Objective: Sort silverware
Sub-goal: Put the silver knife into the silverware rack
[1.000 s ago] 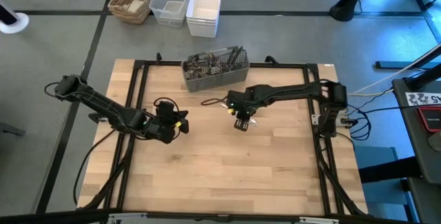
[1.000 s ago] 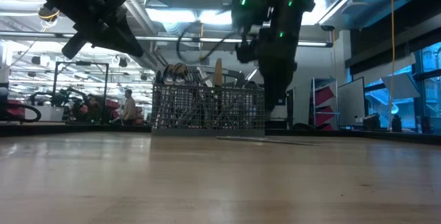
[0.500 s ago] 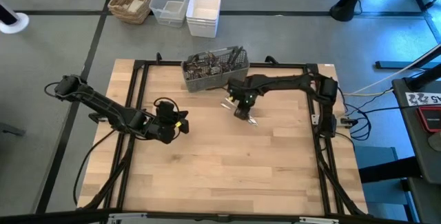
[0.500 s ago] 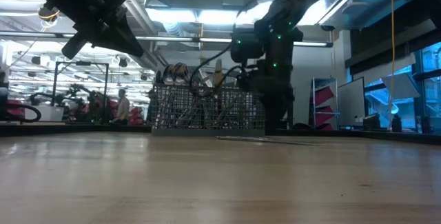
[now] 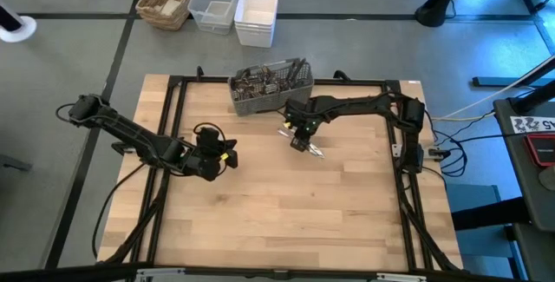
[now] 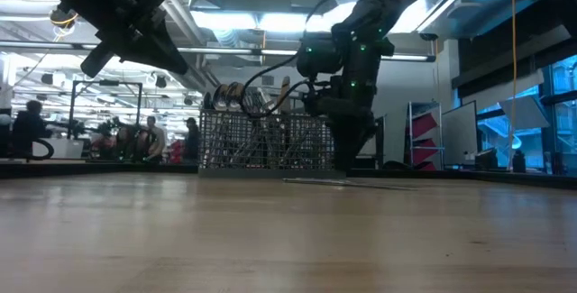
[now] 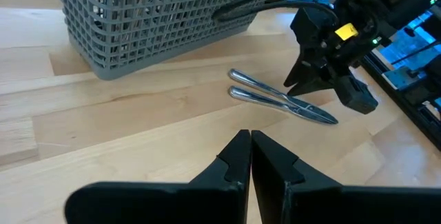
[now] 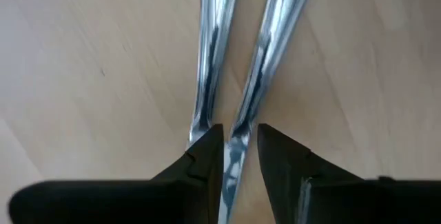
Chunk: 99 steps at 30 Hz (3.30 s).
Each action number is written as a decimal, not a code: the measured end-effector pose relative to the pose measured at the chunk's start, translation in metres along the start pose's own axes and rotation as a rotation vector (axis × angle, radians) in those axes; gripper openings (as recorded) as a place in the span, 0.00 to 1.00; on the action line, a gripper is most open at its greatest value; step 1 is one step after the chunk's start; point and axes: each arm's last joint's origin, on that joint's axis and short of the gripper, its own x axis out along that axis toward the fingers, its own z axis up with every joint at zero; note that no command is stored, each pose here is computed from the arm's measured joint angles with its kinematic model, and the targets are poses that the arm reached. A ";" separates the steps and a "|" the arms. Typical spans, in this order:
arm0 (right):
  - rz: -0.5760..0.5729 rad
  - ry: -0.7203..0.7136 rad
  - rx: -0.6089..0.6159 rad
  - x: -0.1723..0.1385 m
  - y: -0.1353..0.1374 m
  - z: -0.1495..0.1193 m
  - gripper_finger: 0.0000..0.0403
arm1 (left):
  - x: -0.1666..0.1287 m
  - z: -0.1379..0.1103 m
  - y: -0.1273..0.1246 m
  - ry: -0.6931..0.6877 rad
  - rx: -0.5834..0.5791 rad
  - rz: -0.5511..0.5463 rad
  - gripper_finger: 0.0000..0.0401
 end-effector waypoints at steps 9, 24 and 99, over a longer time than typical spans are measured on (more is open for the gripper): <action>-0.022 0.008 0.004 0.011 -0.002 -0.009 0.23 | 0.000 0.000 0.000 0.000 0.001 0.000 0.01; -0.040 0.004 0.028 0.020 -0.004 -0.016 0.21 | 0.000 0.000 0.000 0.000 0.028 0.001 0.01; -0.036 0.013 -0.088 0.042 0.018 -0.018 0.01 | 0.003 0.000 -0.012 -0.027 0.111 -0.064 0.01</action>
